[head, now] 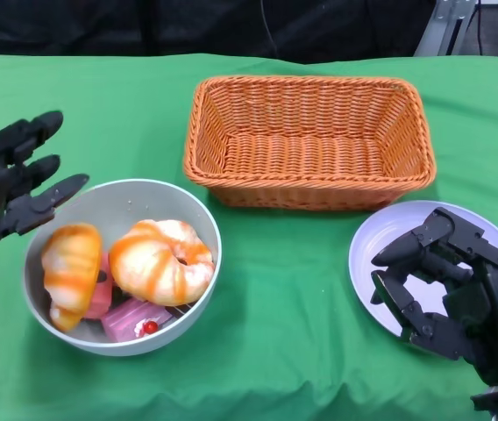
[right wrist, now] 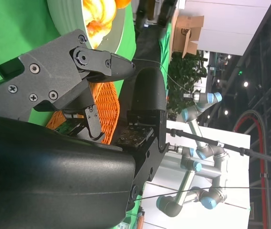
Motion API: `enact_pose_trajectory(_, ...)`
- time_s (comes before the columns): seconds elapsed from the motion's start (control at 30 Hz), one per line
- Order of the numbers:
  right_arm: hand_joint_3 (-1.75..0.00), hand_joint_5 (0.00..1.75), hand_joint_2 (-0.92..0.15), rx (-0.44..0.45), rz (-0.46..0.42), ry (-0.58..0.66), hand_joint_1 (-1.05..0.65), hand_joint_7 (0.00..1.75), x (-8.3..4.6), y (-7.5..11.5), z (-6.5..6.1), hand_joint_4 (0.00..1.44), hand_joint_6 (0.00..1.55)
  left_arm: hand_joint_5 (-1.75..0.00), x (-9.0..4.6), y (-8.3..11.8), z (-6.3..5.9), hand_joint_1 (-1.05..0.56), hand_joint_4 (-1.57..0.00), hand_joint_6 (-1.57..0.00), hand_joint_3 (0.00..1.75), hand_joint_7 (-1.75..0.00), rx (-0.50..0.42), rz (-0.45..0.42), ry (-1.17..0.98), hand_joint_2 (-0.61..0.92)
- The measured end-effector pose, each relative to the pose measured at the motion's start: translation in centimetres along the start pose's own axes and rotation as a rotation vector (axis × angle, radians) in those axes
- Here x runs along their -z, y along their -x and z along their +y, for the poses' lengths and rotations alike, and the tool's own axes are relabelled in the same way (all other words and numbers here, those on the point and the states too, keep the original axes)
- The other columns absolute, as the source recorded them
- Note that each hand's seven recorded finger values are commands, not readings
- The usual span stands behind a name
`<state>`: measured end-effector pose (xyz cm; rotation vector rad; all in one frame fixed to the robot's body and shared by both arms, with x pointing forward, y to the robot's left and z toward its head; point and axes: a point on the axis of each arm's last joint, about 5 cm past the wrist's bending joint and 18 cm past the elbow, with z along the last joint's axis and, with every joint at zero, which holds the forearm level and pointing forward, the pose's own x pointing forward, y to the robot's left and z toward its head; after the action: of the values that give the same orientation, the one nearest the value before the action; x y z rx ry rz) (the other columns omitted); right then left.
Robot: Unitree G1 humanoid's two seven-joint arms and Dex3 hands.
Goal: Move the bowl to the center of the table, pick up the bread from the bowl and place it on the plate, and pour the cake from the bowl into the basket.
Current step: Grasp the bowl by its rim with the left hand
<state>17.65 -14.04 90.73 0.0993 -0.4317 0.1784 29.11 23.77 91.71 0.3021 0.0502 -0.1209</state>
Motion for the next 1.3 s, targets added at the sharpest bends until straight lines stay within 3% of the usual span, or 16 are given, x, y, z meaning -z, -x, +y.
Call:
enact_pose_trajectory(0.23,-0.71,1.56,-0.62,0.000,0.000,-0.001,-0.23,1.24,0.0,0.0,0.0,0.72,0.66,-0.01,-1.3,0.0,1.5,-0.56,-0.18,-0.18,0.34,-0.01,0.046,0.075,-0.107,0.92)
enact_pose_trajectory(0.4,-0.72,1.56,-0.62,0.000,0.000,-0.002,-0.22,1.23,0.0,0.0,0.1,0.71,0.66,0.00,-1.9,0.1,2.0,-0.58,-0.17,-0.18,0.36,-0.01,0.070,0.139,-0.173,0.92)
enact_pose_trajectory(0.63,-0.74,1.56,-0.61,0.001,0.002,-0.002,-0.22,1.23,0.0,0.0,0.1,0.71,0.66,0.00,-2.3,0.1,2.1,-0.57,-0.16,-0.17,0.38,0.00,0.081,0.146,-0.188,0.92)
enact_pose_trajectory(0.8,-0.74,1.56,-0.61,0.001,0.002,-0.003,-0.23,1.23,0.0,0.0,0.1,0.72,0.66,0.00,-3.0,-0.1,3.3,-0.51,-0.12,-0.13,0.44,-0.01,0.266,0.307,-0.268,0.92)
enact_pose_trajectory(0.93,-0.73,1.56,-0.61,0.001,0.002,-0.002,-0.23,1.22,0.0,0.0,0.1,0.71,0.66,0.00,-3.5,-0.2,3.7,-0.52,-0.10,-0.13,0.44,-0.01,0.282,0.326,-0.295,0.92)
enact_pose_trajectory(1.3,-0.74,1.56,-0.61,0.003,0.003,0.003,-0.23,1.22,0.0,0.1,0.1,0.71,0.66,0.00,-3.2,-0.2,3.8,-0.53,-0.11,-0.14,0.43,0.00,0.290,0.350,-0.292,0.92)
